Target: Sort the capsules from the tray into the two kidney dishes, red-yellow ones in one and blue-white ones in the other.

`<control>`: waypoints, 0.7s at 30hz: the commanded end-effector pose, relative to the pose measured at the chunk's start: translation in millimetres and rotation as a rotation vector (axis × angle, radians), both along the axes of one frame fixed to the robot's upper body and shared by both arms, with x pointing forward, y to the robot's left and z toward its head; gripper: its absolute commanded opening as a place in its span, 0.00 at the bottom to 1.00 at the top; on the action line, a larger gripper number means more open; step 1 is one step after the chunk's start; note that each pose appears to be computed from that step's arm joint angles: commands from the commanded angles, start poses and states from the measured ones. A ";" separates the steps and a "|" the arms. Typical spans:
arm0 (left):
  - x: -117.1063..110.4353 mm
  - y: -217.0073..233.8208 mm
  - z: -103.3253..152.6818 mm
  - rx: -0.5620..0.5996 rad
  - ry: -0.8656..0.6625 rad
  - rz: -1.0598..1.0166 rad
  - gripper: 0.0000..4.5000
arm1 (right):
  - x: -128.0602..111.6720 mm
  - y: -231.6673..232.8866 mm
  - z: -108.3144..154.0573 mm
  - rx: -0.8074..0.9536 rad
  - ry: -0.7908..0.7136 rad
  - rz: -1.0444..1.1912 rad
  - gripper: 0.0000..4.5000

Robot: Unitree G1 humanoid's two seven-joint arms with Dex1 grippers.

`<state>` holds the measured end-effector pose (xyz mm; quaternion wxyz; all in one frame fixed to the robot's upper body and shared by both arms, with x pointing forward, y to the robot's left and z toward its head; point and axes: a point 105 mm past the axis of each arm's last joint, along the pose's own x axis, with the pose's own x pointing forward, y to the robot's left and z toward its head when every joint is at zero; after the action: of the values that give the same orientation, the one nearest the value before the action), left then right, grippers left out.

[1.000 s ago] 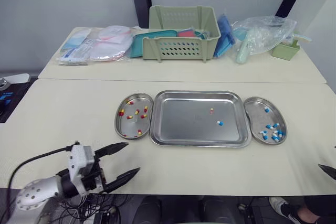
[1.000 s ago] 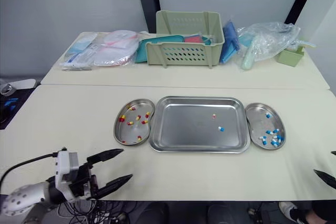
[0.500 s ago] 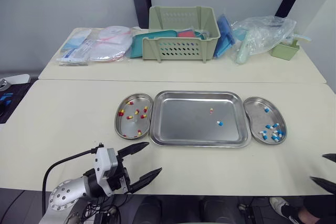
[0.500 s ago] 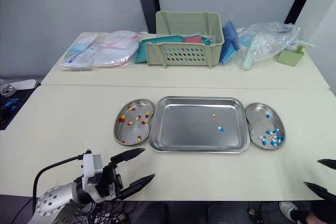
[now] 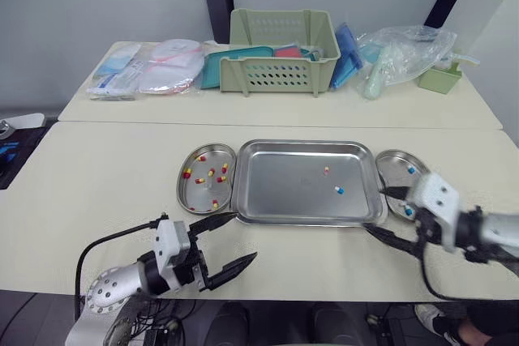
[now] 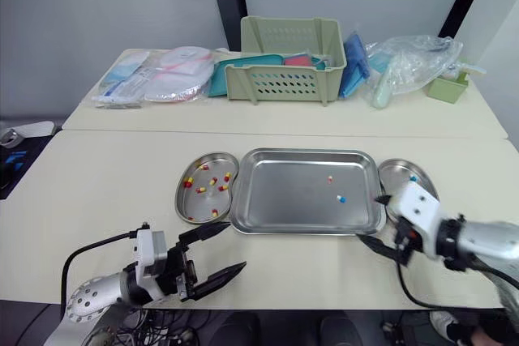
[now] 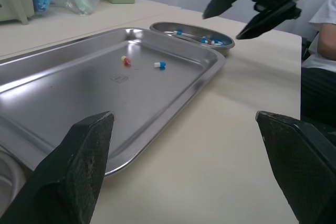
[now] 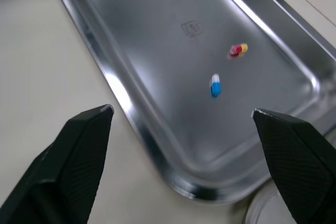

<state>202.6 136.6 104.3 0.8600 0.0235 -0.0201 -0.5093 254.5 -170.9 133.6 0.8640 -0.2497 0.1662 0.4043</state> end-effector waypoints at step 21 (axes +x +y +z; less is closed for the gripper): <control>-2.2 -14.3 3.2 -0.004 -0.016 -0.036 1.00 | 62.6 25.0 -38.3 -0.134 0.073 -0.065 0.47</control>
<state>202.9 126.0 100.8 0.8549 0.0163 -0.0150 -0.5183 317.9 -145.5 97.9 0.8548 -0.2852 0.2204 0.3732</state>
